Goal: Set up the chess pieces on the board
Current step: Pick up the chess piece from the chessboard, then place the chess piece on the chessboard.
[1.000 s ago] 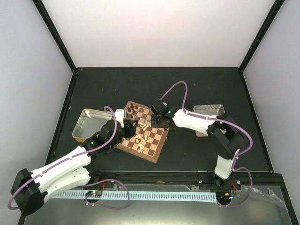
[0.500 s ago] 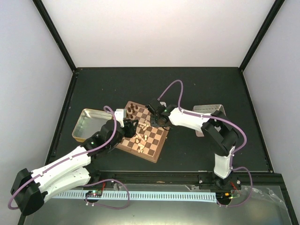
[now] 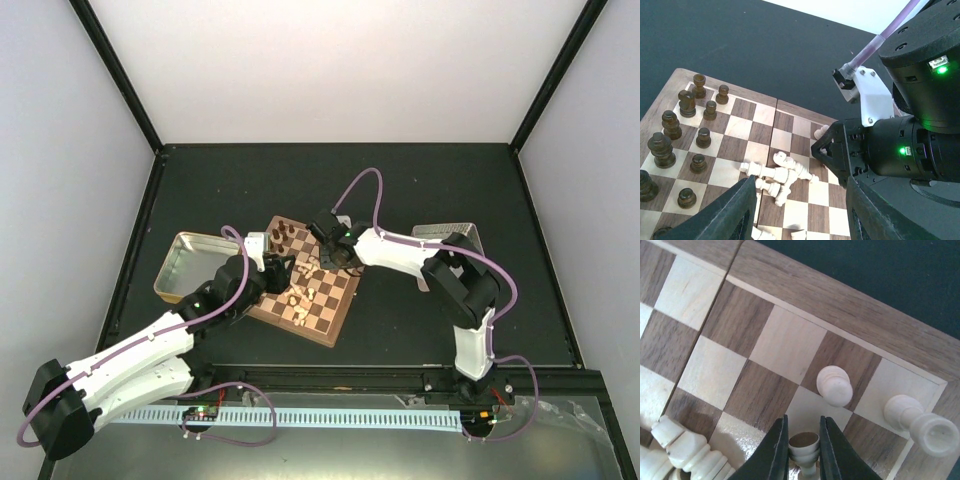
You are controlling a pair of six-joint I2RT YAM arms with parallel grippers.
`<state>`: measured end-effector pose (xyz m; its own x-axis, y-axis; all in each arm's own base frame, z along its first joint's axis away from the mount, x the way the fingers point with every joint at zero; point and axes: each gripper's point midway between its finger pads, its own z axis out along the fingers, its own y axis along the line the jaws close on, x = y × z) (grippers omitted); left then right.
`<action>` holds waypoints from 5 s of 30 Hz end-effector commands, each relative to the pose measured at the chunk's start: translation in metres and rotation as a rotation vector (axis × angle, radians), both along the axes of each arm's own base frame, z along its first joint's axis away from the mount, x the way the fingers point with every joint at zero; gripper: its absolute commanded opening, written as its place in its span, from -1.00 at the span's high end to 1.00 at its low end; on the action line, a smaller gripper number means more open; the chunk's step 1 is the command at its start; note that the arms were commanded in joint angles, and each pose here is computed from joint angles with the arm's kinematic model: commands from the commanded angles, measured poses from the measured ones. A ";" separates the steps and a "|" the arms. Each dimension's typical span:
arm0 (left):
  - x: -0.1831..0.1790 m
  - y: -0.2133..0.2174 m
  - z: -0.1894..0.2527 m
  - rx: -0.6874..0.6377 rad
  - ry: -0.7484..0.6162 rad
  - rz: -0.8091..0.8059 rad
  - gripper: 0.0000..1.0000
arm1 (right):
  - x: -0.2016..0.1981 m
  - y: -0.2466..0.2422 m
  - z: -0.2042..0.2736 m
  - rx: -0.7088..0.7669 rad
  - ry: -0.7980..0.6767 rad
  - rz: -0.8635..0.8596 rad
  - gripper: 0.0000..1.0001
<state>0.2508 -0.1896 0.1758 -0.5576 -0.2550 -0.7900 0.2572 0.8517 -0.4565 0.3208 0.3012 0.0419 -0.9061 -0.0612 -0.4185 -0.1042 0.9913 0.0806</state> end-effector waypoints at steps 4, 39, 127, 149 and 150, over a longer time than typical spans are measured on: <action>0.002 -0.004 0.004 -0.034 -0.002 -0.010 -0.03 | -0.008 0.007 0.005 0.037 0.002 0.019 0.83; -0.013 -0.066 0.062 -0.239 -0.305 -0.355 0.36 | -0.077 0.043 0.179 1.126 0.273 -0.198 0.89; 0.021 -0.114 -0.038 0.241 0.359 -0.444 0.97 | -0.034 -0.150 0.127 0.542 -0.146 -0.461 -0.27; 0.066 -0.130 -0.117 0.552 0.588 -0.352 0.97 | -0.044 -0.155 0.090 0.492 -0.077 -0.466 -0.27; 0.067 -0.130 -0.119 0.557 0.590 -0.352 0.97 | -0.044 -0.155 0.089 0.491 -0.074 -0.465 -0.27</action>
<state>0.3115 -0.3218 0.0606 -0.8926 0.3173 -0.3203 0.3905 0.8992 -0.1973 0.2768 0.1490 0.1383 -0.7565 0.5485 -0.3560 0.2988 0.7742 0.5580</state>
